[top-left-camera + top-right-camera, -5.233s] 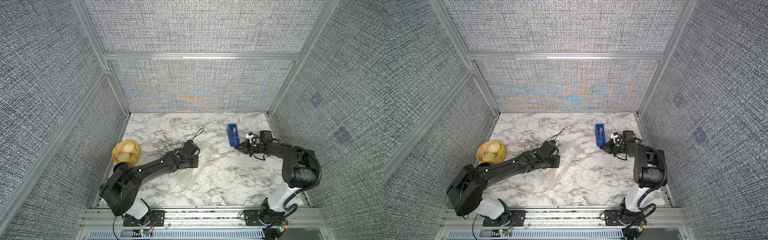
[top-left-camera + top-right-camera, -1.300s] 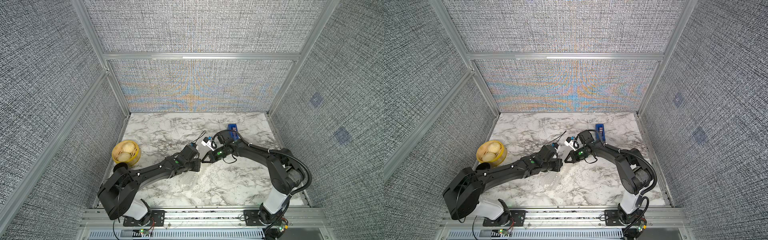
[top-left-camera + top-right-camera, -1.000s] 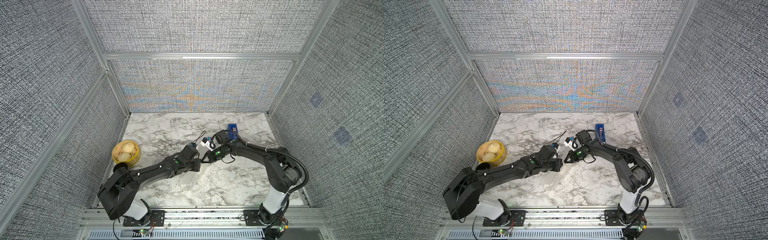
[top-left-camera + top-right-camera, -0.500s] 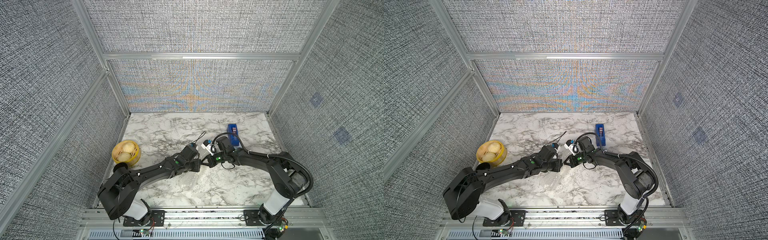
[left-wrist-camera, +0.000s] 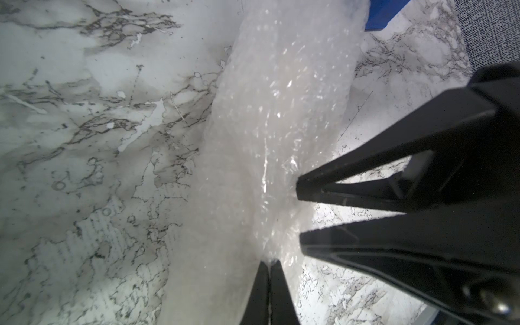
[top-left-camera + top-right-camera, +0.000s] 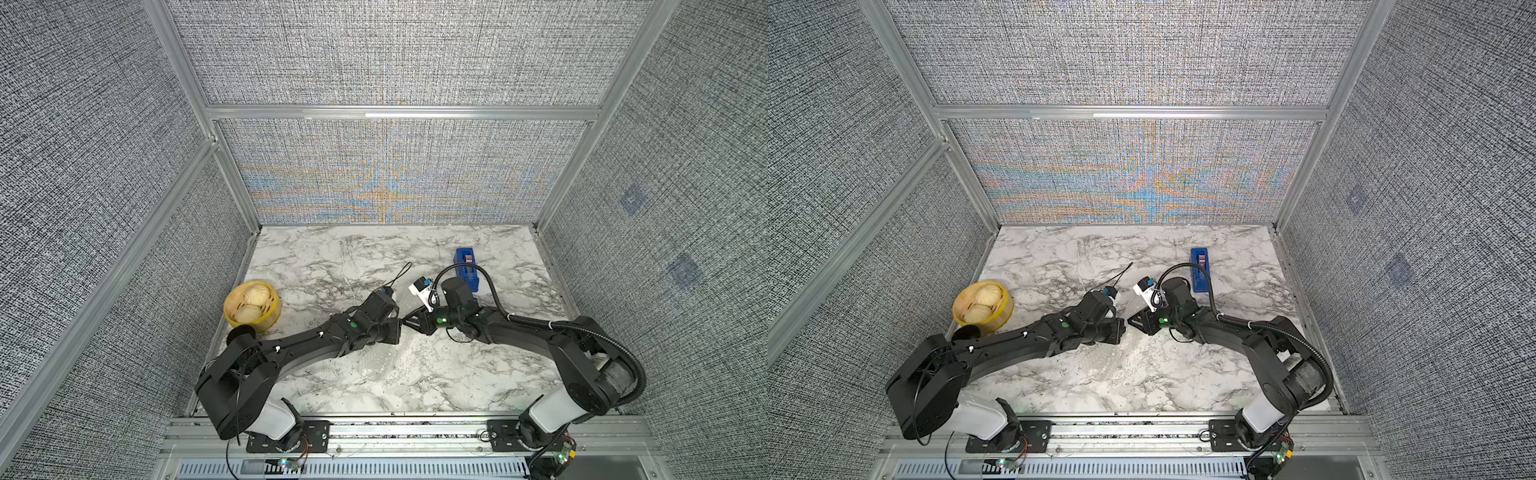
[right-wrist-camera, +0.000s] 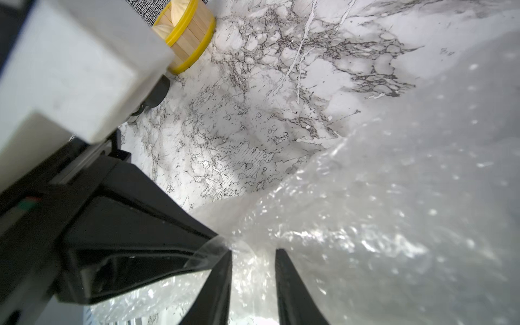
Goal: Wrap vases in bubble wrap
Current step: Stick the tape on the bubble wrap.
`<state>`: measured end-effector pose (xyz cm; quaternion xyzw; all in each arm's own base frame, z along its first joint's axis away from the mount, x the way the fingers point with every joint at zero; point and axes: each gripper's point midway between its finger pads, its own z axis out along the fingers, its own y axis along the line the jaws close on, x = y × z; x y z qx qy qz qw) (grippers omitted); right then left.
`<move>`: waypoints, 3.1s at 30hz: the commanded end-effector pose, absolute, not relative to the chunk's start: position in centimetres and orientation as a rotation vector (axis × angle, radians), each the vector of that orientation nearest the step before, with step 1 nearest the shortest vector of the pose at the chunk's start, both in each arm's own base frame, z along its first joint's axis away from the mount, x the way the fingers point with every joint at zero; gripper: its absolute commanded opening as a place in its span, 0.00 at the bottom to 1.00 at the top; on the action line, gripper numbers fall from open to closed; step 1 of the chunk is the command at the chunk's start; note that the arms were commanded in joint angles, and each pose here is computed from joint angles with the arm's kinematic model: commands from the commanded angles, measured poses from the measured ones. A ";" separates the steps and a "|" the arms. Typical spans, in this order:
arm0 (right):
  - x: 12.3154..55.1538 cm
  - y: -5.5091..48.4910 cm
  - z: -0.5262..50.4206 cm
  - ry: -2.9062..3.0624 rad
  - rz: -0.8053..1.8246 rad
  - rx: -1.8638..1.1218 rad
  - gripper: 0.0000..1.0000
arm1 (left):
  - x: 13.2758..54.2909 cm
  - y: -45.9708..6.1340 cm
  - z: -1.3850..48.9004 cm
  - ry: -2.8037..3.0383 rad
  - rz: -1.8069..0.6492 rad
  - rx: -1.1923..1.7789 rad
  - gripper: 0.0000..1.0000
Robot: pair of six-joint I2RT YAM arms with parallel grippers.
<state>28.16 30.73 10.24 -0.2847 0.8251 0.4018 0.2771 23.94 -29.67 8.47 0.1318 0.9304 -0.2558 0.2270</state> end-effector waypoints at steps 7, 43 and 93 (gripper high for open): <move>28.8 30.6 10.9 2.193 1.042 -0.737 0.36 | 24.0 -29.6 8.5 2.560 -0.704 0.368 0.00; 30.0 32.4 10.7 2.226 0.729 -0.834 0.19 | 23.8 -30.2 8.7 2.547 -0.749 0.375 0.00; 31.9 29.3 10.6 2.231 0.211 -0.646 0.56 | 23.1 -30.6 8.4 2.535 -0.801 0.377 0.00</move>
